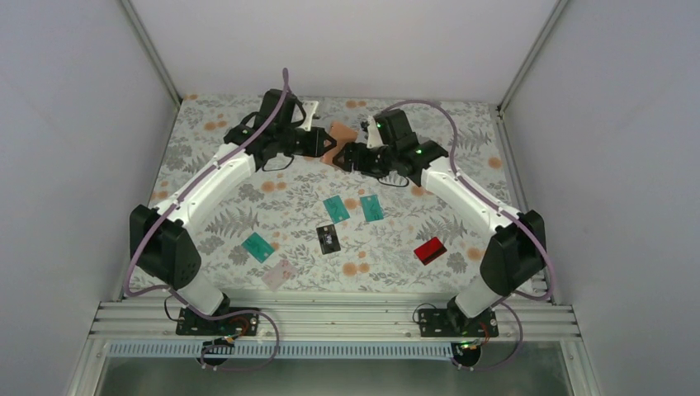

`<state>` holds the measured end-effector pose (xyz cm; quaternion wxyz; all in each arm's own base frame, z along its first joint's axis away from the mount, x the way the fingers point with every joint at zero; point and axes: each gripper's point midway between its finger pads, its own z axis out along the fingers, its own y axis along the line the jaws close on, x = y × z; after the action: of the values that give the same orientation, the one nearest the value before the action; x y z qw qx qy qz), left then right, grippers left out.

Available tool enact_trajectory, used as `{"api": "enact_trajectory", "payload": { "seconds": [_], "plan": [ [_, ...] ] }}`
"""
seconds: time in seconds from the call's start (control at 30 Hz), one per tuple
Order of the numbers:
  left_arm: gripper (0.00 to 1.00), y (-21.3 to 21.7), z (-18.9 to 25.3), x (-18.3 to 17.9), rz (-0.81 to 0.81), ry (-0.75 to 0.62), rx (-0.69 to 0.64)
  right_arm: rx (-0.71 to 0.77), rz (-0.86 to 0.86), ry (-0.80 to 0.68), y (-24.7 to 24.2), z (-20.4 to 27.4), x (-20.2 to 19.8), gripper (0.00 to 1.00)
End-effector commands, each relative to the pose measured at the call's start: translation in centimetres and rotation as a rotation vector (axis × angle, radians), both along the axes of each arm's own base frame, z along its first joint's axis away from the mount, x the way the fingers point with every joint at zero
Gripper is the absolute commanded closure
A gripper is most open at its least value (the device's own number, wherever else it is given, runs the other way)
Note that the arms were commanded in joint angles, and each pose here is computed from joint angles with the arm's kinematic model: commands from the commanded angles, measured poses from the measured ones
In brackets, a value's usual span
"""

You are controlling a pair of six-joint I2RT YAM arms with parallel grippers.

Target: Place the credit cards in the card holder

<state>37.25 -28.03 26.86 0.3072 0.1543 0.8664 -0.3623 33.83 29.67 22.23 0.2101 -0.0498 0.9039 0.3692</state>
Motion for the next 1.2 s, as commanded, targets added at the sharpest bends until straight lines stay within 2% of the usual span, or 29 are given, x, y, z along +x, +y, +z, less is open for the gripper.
{"api": "enact_trajectory", "payload": {
  "seconds": [0.0, 0.27, 0.57, 0.93, 1.07, 1.17],
  "plan": [
    [0.98, 0.1, 0.8, -0.4, 0.030, 0.015, 0.003, 0.005, -0.084, -0.088, -0.4, 3.0, 1.8, 0.29],
    [0.98, -0.4, 1.9, -0.4, 0.025, 0.000, -0.008, -0.003, -0.080, -0.086, -0.5, 3.1, 1.8, 0.33],
    [0.98, -1.6, 2.4, -1.5, 0.007, -0.007, 0.013, -0.070, -0.173, -0.092, -2.0, 2.3, 2.7, 0.44],
    [0.97, -2.6, 2.5, -2.5, -0.013, 0.003, 0.019, -0.137, -0.211, -0.108, -3.4, 1.6, 2.8, 0.49],
    [0.98, -2.4, 3.0, -2.8, -0.012, -0.002, 0.023, -0.212, -0.250, -0.083, -4.6, -0.2, 3.0, 0.49],
    [0.98, -2.1, 3.2, -3.0, -0.011, -0.008, 0.031, -0.238, -0.288, -0.001, -7.0, -3.4, 3.5, 0.48]
  ]
}}
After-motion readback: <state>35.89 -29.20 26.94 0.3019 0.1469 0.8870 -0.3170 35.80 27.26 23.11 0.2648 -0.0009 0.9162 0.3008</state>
